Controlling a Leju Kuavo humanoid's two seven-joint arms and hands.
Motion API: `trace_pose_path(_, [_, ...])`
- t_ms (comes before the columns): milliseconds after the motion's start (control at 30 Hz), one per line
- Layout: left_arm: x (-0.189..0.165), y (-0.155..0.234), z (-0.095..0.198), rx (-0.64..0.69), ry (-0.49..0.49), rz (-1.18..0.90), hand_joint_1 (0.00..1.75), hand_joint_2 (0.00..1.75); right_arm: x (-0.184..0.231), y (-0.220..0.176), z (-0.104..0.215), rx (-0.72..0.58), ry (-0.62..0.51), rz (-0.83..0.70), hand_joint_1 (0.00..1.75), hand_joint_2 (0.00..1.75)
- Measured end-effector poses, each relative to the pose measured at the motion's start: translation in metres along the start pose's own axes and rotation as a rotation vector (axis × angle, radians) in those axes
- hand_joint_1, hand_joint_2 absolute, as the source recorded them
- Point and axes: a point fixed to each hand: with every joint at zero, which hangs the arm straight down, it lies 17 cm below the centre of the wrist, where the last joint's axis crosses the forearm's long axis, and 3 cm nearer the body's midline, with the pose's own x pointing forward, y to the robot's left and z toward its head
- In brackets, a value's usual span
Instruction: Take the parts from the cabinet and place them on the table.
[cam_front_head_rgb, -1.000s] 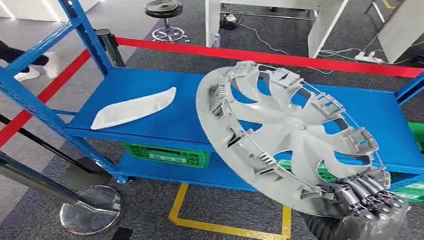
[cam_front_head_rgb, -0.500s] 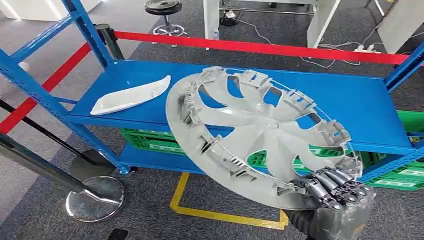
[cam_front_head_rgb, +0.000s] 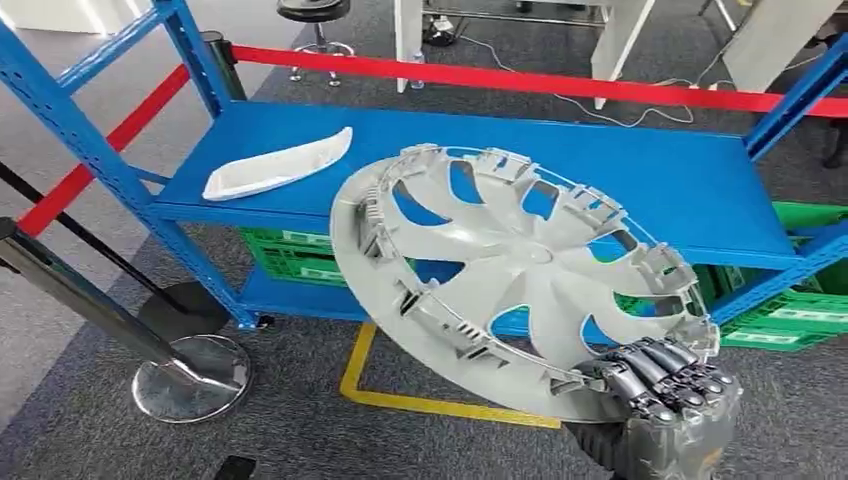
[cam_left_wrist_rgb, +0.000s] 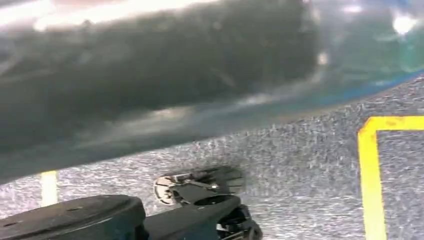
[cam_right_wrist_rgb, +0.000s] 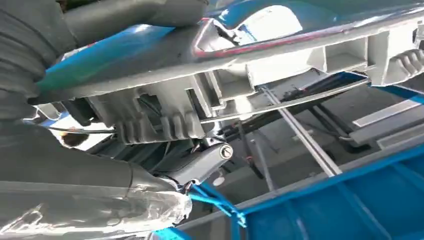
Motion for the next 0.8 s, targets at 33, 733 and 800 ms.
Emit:
trace_pose_path(33, [-0.0001, -0.0010, 0.0002, -0.001, 0.000, 0.000, 0.00, 0.00, -0.0003, -0.0003, -0.0006, -0.002, 0.001, 0.000, 1.75, 1.75])
trace_pose_path(733, [0.0015, -0.0006, -0.0002, 0.009, -0.005, -0.009, 0.00, 0.00, -0.0037, 0.0007, 0.0045, 0.001, 0.008, -0.013, 1.75, 1.75])
trace_pose_path(800, [0.0010, -0.0004, 0.0001, 0.007, -0.006, -0.004, 0.00, 0.00, -0.0024, 0.0041, 0.0034, -0.001, -0.005, -0.023, 1.75, 1.75])
